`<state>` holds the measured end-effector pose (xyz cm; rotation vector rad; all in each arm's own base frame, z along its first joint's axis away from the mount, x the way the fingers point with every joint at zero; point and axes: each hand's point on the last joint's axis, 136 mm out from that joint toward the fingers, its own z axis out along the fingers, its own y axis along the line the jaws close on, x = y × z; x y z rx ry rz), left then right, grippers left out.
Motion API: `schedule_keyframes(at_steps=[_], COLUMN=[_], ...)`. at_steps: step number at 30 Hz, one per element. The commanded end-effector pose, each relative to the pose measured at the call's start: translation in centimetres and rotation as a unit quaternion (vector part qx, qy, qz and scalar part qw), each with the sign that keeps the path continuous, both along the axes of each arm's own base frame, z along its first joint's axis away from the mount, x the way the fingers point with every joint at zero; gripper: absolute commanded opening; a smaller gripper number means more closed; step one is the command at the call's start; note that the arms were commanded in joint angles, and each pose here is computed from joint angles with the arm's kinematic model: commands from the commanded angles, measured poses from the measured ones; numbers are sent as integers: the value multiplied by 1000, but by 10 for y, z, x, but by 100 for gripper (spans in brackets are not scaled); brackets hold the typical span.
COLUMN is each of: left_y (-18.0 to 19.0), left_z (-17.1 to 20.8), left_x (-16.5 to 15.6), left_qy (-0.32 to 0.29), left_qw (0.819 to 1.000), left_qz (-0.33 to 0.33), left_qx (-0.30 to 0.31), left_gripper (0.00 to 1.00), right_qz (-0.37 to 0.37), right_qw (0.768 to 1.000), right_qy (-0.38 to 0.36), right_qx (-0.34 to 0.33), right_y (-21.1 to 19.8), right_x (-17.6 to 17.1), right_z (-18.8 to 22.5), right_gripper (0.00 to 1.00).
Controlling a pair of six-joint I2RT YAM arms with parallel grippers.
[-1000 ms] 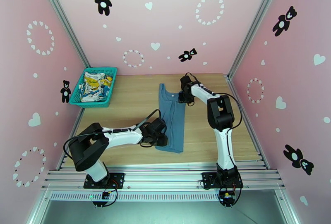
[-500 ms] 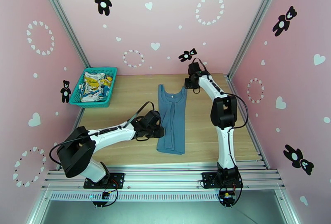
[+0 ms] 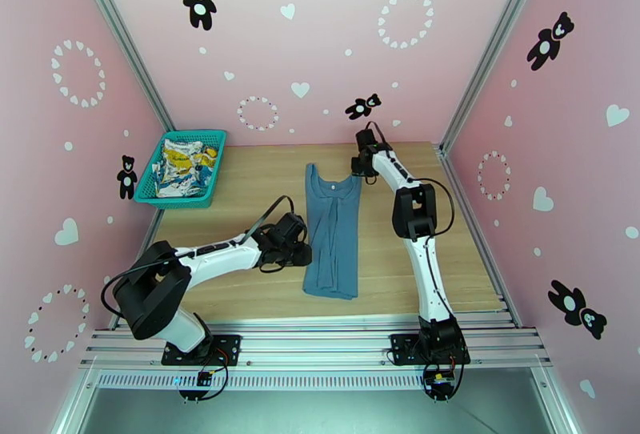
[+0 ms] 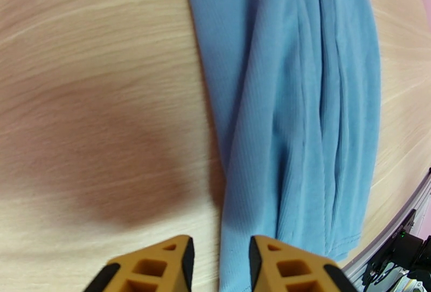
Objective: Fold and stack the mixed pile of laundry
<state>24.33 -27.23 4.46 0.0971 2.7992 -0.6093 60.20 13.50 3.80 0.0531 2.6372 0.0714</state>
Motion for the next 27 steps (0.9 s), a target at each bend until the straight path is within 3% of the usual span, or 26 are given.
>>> schedule_keyframes(at_steps=[1, 12, 27], left_y=[-2, -3, -1], left_z=[-5, -9, -10], left_x=[1, 0, -3], left_qy=[0, 6, 7], left_qw=[1000, 1000, 1000], left_qz=[-6, -6, -6], left_qx=[-2, -2, -5], left_gripper=[35, 35, 35], right_qz=[-5, 0, 18], right_qw=[1000, 999, 997], right_qy=[-7, -31, -60], right_qx=[-3, -18, -35], right_y=[6, 6, 28], right_x=[7, 10, 6], right_z=[-2, 23, 53], right_gripper=[28, 1, 0])
